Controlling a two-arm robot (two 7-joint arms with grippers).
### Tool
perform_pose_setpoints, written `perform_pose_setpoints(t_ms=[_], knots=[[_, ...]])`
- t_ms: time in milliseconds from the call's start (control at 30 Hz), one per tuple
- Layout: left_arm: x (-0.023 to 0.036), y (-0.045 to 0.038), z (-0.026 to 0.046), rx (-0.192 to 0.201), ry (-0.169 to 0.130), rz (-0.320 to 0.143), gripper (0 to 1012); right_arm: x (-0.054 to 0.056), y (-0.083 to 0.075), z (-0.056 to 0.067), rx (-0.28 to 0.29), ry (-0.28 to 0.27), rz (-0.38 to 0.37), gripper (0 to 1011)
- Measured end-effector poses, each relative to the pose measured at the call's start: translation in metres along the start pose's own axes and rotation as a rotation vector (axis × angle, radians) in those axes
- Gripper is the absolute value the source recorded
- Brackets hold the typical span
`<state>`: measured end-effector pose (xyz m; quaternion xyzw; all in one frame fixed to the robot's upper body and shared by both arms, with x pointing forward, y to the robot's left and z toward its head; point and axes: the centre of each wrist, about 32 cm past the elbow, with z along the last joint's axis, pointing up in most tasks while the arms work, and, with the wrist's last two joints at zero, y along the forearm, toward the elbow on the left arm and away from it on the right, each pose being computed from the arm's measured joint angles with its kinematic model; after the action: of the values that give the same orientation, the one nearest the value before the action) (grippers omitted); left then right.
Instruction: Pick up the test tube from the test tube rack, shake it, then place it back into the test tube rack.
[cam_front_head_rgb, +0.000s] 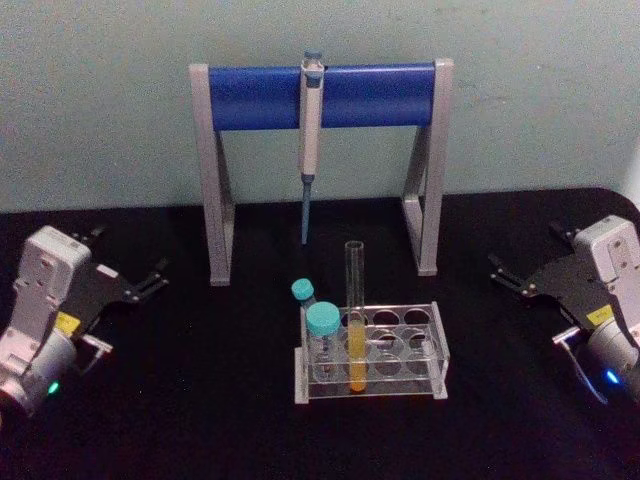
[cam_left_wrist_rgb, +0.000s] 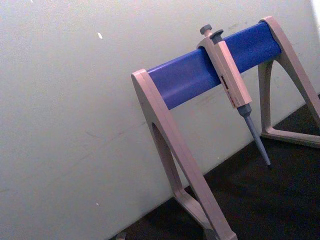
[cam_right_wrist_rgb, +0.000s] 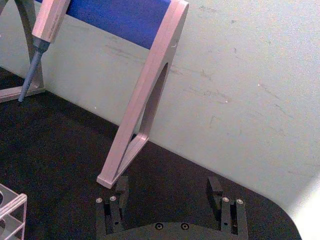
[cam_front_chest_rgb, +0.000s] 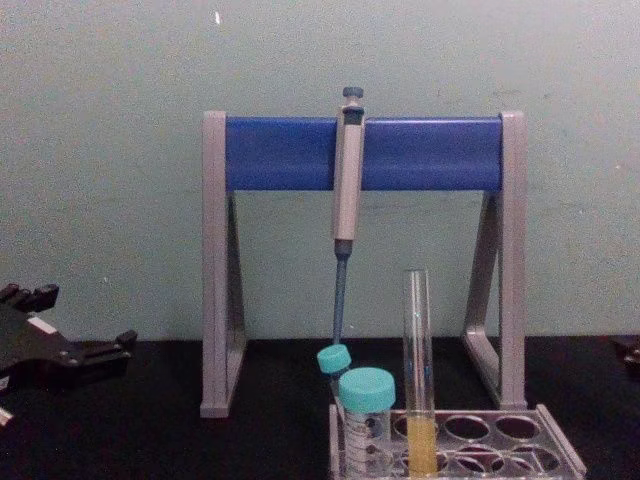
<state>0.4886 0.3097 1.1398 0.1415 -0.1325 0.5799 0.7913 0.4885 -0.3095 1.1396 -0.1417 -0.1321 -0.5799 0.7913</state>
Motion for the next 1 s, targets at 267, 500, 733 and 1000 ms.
perform_pose_setpoints(t_ms=[267, 500, 733, 1000], knots=[[0.0000, 0.0000, 0.0000, 0.000, 0.000, 0.000, 1001, 0.0002, 0.0000, 0.0001, 0.001, 0.000, 0.000, 1000], [0.0000, 0.0000, 0.0000, 0.000, 0.000, 0.000, 1001, 0.0002, 0.0000, 0.0001, 0.001, 0.000, 0.000, 1000], [0.0000, 0.0000, 0.0000, 0.000, 0.000, 0.000, 1001, 0.0002, 0.0000, 0.0001, 0.001, 0.000, 0.000, 1000], [0.0000, 0.0000, 0.0000, 0.000, 0.000, 0.000, 1002, 0.0002, 0.0000, 0.0001, 0.001, 0.000, 0.000, 1000]])
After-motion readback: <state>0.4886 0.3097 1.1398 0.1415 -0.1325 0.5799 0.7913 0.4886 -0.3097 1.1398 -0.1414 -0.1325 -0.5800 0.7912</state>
